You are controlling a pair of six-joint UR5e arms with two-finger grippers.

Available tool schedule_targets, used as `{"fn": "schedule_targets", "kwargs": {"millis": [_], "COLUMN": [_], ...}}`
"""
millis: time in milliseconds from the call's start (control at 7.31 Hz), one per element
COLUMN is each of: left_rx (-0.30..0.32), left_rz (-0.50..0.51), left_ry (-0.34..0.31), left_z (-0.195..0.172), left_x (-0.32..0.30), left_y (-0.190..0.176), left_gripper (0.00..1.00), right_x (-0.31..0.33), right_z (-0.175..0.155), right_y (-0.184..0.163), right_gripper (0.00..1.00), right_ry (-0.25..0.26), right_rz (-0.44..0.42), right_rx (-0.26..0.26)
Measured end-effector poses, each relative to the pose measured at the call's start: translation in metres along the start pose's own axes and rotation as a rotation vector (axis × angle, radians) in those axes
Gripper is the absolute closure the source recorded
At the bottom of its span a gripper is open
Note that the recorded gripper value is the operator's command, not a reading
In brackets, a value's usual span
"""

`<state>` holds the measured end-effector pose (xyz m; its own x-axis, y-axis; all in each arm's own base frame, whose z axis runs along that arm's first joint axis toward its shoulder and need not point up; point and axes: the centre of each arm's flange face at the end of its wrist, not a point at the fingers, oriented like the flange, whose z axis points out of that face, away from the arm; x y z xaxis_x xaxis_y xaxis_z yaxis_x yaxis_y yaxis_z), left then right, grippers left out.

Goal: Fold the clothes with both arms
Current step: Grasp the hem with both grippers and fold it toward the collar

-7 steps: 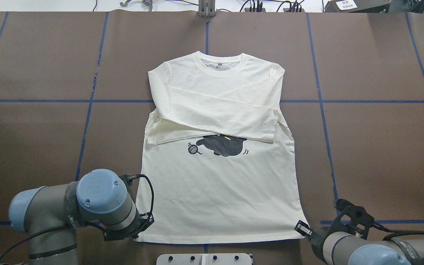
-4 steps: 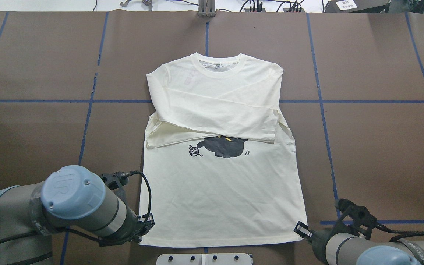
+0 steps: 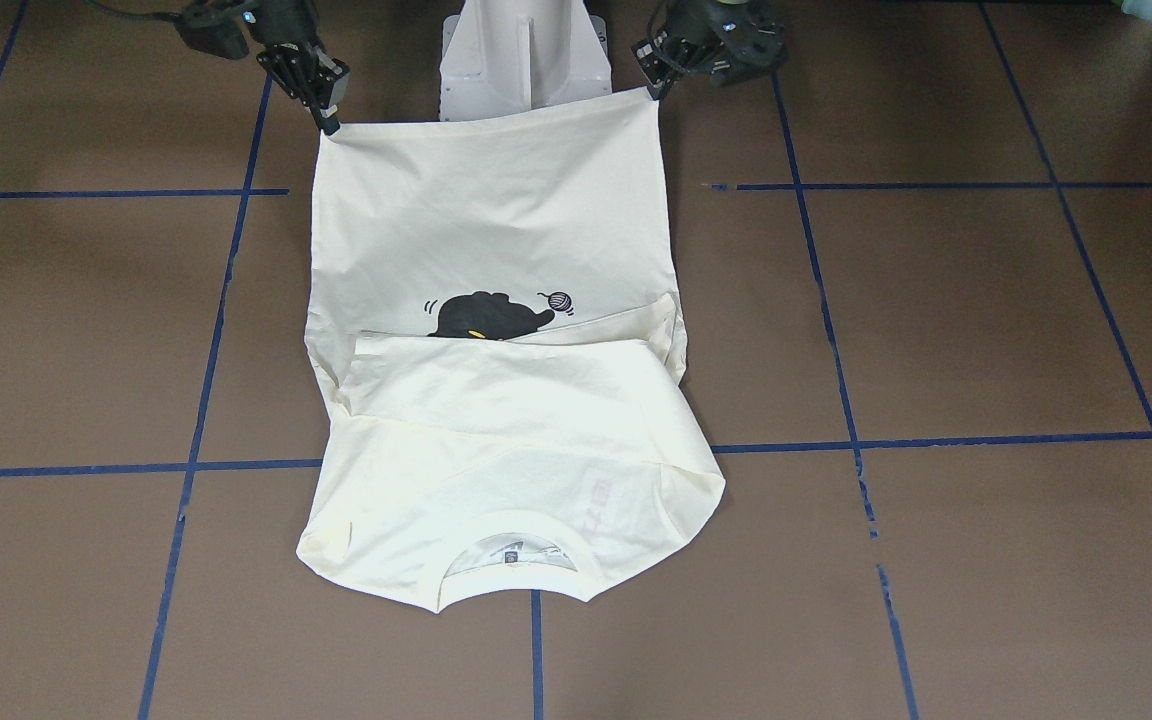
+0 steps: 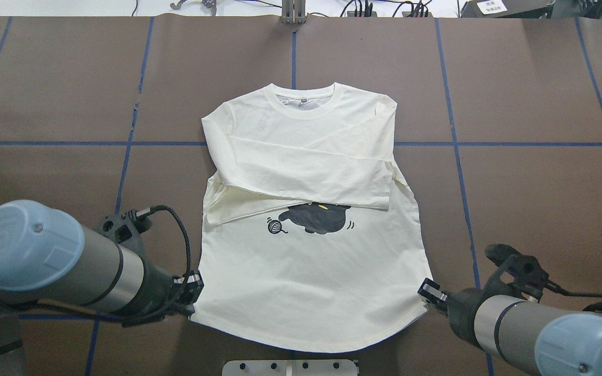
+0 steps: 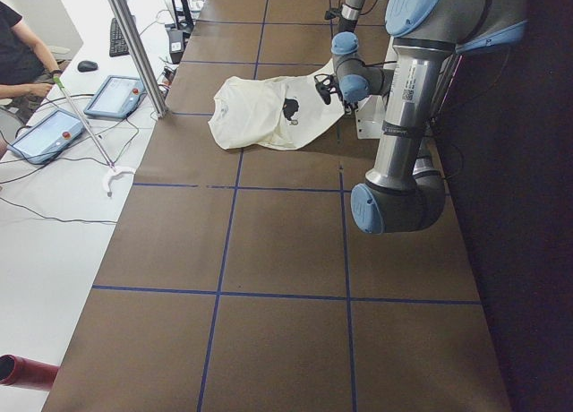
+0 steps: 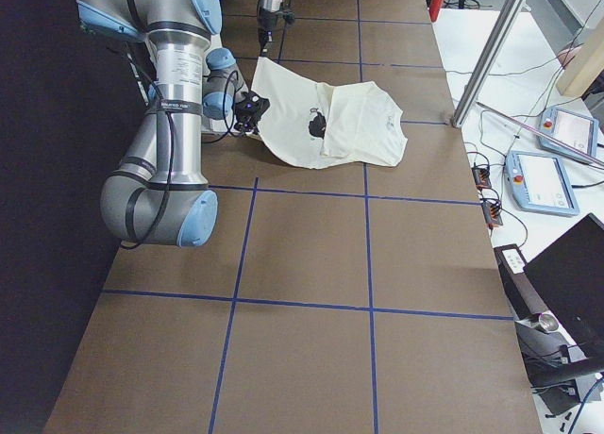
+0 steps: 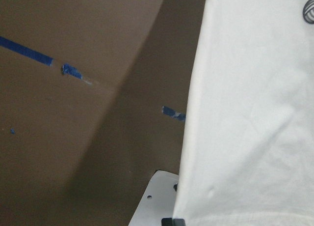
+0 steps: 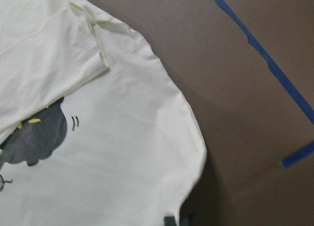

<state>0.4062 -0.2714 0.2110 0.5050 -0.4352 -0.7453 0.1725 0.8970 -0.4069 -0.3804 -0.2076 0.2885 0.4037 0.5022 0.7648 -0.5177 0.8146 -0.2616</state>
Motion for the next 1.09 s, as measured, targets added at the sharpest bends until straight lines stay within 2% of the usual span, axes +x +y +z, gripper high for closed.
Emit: {"fn": "schedule_targets", "kwargs": {"millis": [137, 274, 547, 821, 957, 1094], "left_rx": [0.084, 0.165, 0.27, 0.349, 0.392, 0.433], "left_rz": [0.036, 0.072, 0.079, 0.067, 0.064, 0.06], "left_ry": [0.007, 0.0, 0.022, 0.063, 0.075, 0.078], "left_z": [0.003, 0.008, 0.019, 0.046, 0.064, 0.078], "left_x": [0.02, 0.037, 0.063, 0.084, 0.093, 0.102], "left_y": [-0.042, -0.085, -0.166, -0.236, -0.263, -0.282], "left_gripper": [1.0, 1.0, 1.0, 1.0, 1.0, 1.0], "right_x": [-0.024, -0.052, -0.114, -0.146, -0.156, -0.166], "right_z": [0.021, 0.055, 0.123, 0.174, 0.191, 0.205], "right_y": [-0.025, -0.062, -0.165, -0.267, -0.3, -0.317], "right_gripper": [1.0, 1.0, 1.0, 1.0, 1.0, 1.0], "right_ry": [-0.012, 0.011, 0.106, 0.22, 0.265, 0.296], "right_rz": [-0.046, -0.083, -0.133, -0.178, -0.196, -0.202], "right_rx": [0.057, 0.1, 0.138, 0.197, 0.21, 0.215]}}
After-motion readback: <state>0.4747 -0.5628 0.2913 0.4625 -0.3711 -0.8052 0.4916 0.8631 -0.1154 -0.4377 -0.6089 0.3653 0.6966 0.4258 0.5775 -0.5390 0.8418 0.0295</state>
